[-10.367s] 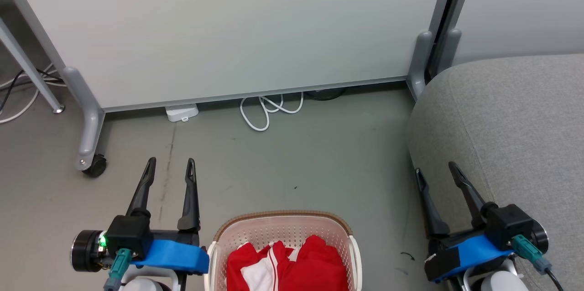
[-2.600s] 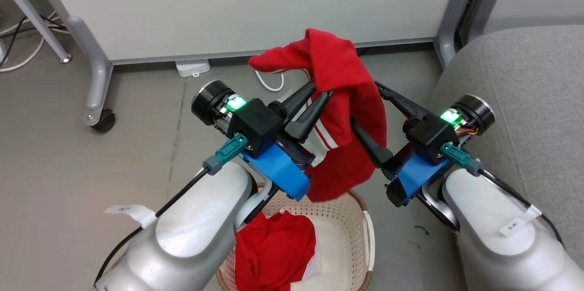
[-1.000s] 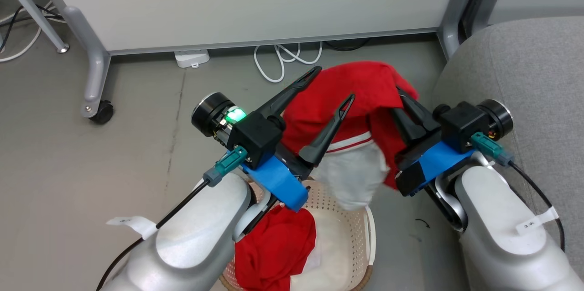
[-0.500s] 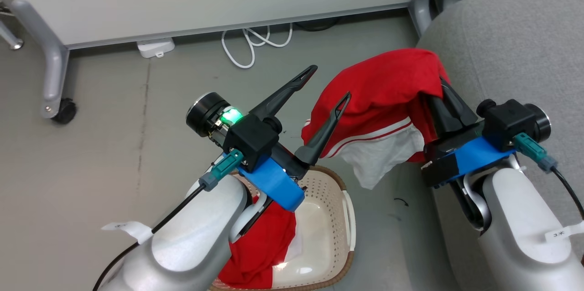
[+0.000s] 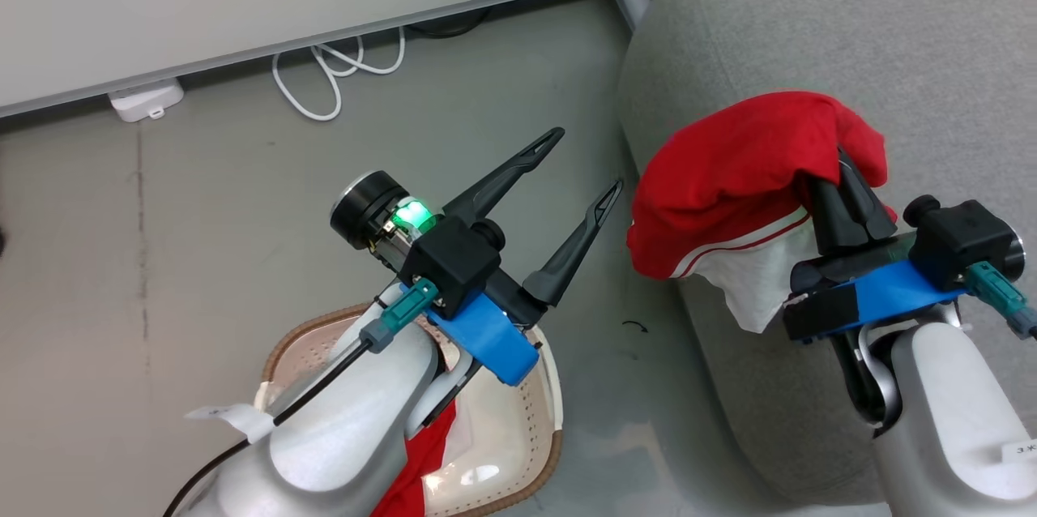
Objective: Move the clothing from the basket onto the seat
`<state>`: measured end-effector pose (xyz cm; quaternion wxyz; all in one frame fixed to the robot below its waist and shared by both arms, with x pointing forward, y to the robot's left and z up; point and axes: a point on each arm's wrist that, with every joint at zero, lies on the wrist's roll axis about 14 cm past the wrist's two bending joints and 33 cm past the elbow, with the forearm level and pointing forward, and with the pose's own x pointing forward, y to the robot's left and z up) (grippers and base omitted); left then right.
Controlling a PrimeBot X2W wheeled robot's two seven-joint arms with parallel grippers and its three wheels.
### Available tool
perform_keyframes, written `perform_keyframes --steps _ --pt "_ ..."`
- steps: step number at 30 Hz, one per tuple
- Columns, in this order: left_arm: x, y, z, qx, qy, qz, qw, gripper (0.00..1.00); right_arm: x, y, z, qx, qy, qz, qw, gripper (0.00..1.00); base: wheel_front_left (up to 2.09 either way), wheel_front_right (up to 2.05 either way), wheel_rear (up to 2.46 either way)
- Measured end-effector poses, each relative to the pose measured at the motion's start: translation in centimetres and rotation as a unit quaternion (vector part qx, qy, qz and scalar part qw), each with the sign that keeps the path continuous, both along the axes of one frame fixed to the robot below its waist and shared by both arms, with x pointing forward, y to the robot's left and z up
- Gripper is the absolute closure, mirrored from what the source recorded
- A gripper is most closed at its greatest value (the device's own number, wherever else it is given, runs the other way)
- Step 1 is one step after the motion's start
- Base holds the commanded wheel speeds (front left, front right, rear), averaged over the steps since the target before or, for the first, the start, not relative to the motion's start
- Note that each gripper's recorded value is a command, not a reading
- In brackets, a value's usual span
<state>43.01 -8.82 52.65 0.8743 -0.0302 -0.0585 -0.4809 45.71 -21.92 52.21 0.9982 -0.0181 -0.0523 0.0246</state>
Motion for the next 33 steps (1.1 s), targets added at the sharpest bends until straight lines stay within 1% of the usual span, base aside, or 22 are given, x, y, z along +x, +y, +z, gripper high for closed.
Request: perform_keyframes --steps 10,16,19,23,27,33 --pt "-1.1 -3.0 -1.1 -0.003 0.011 -0.047 0.999 0.0 -2.7 -4.4 -0.4 0.006 0.004 -0.072 0.997 1.0 0.0 0.0 0.0" --pt "-1.4 -3.3 -1.3 -0.003 0.014 -0.053 0.998 0.0 -3.6 -5.2 -0.4 0.012 0.0 -0.09 0.996 1.0 0.0 0.0 0.0" --pt "-1.3 -3.3 -1.6 -0.002 0.019 -0.053 0.998 0.0 -3.5 -5.2 0.5 0.004 -0.013 -0.09 0.996 1.0 0.0 0.0 0.0" --pt "-0.9 -3.1 -2.5 -0.001 0.028 -0.05 0.998 0.0 -2.4 -5.5 1.8 -0.001 -0.034 -0.093 0.995 1.0 0.0 0.0 0.0" --pt "0.0 -2.9 -3.5 0.0 0.037 -0.046 0.998 0.0 -0.1 -6.2 4.7 -0.019 -0.078 -0.092 0.993 1.0 0.0 0.0 0.0" --pt "2.0 -2.2 -5.9 0.002 0.052 -0.037 0.998 0.0 3.7 -8.0 9.2 -0.05 -0.146 -0.101 0.983 1.0 0.0 0.0 0.0"
